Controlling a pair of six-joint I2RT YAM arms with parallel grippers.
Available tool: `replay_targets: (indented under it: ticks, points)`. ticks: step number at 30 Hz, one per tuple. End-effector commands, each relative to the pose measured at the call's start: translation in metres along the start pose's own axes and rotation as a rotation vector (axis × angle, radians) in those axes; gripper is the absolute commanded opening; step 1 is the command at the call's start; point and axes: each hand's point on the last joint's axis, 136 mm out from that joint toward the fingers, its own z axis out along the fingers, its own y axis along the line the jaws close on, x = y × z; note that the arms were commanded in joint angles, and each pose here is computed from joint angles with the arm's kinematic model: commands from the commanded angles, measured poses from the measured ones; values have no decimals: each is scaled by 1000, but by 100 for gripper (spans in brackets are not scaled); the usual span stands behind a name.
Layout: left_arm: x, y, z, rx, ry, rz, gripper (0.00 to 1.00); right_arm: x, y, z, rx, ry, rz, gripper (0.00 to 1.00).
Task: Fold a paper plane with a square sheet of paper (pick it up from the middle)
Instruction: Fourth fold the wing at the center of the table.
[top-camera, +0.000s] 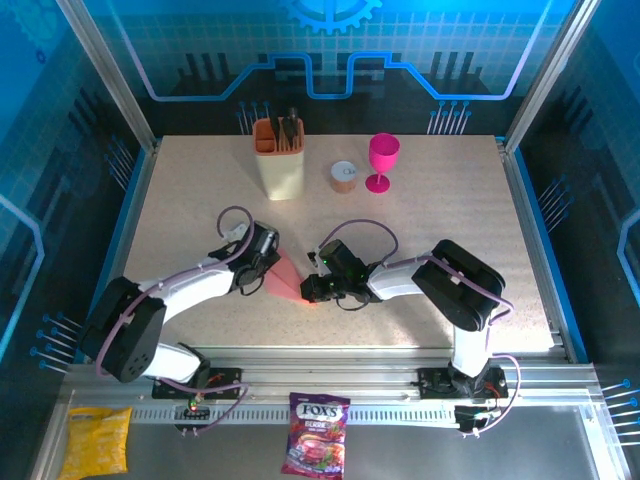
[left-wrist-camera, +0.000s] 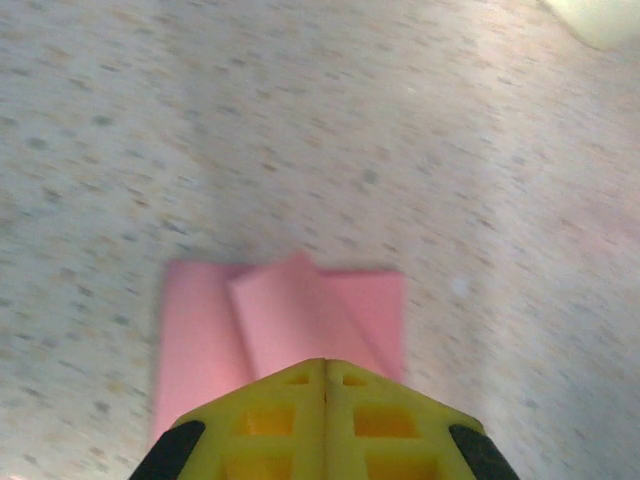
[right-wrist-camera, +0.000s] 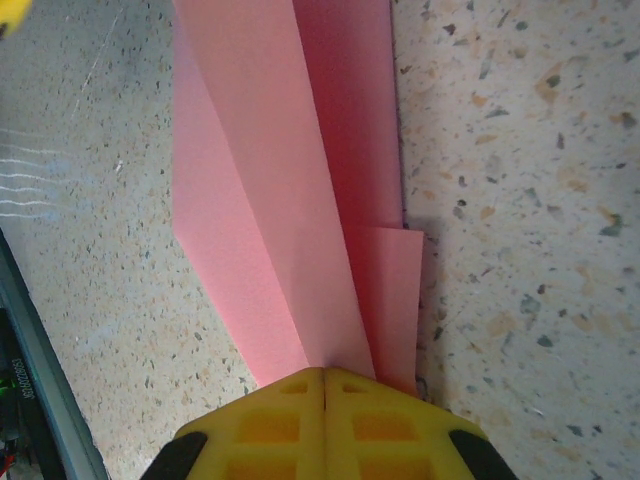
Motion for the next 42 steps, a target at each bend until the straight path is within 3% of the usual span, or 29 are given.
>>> replay_targets:
  ticks: [1,14,27,36,42]
  points:
    - [18,-2,4,28,36,21,0,113,-108,-10,371,345,160,0]
    - [16,49,50,-204,26,-49,0,119,-113,-12,395,355,174,0]
    - [-21,84,49,-274,-20,-140,0,126,-120,-13,409,365,181,0]
    - [-45,80,50,-267,-34,-168,0,127,-120,-13,405,368,184,0]
    - [-42,19,15,-116,-72,35,0,126,-117,-12,396,367,179,0]
